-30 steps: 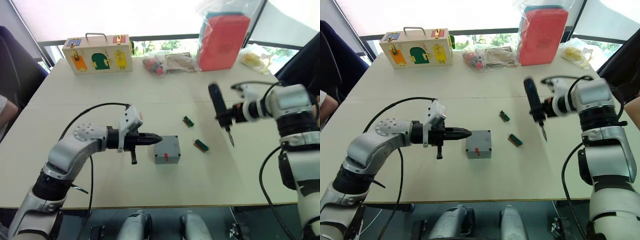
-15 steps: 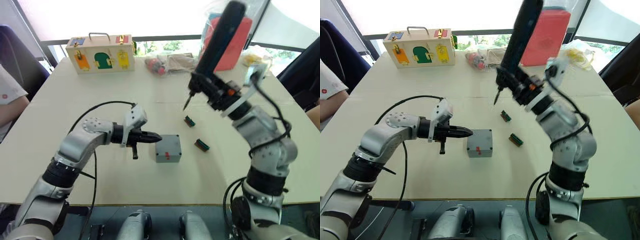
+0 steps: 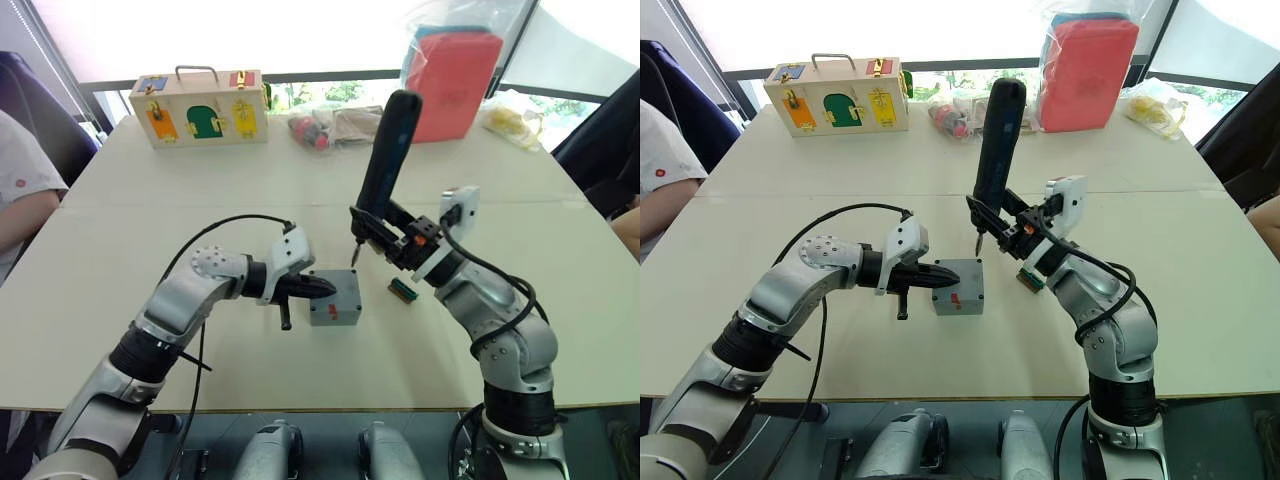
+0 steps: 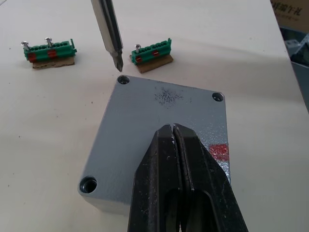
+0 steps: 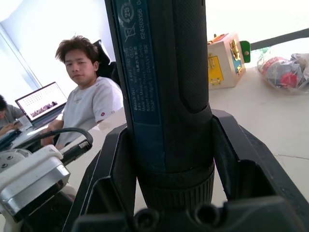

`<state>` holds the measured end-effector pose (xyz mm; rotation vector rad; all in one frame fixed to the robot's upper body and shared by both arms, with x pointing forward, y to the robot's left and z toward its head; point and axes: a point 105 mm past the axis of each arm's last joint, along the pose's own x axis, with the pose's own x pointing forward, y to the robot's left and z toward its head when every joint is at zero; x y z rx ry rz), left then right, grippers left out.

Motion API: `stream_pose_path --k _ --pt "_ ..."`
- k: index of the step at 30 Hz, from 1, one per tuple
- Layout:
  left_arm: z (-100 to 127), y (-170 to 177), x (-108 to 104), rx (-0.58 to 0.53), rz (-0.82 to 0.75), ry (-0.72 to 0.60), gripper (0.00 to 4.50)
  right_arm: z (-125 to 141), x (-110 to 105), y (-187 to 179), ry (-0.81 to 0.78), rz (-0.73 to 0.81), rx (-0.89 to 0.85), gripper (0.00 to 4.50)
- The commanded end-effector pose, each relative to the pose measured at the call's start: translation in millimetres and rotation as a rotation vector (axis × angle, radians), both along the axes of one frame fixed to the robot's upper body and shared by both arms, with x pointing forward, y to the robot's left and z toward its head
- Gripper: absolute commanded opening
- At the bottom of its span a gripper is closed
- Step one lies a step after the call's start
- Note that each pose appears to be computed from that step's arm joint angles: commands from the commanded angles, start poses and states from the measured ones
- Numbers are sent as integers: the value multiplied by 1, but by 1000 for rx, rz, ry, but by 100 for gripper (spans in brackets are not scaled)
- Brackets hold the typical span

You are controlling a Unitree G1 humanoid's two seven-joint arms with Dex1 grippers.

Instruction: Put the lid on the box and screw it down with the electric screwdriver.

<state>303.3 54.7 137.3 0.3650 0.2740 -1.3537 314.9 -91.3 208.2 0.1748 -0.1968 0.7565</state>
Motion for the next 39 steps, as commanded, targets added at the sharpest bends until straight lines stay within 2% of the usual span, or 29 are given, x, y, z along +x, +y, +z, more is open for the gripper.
stream_pose_path --k 1,18,24,30,39 --pt "-5 3 -2 32 1 14 0 12 -6 2 -88 8 -9 177" --pt "-3 3 -3 34 9 25 0 -11 1 -7 -52 -49 -59 177" --pt "-8 5 -3 49 15 29 0 -51 -4 5 34 -31 -122 177" --pt "-12 6 -3 56 22 36 0 -76 0 5 99 -68 -165 177" --pt "-14 7 -3 52 33 40 0 -86 -1 7 103 -66 -198 177"
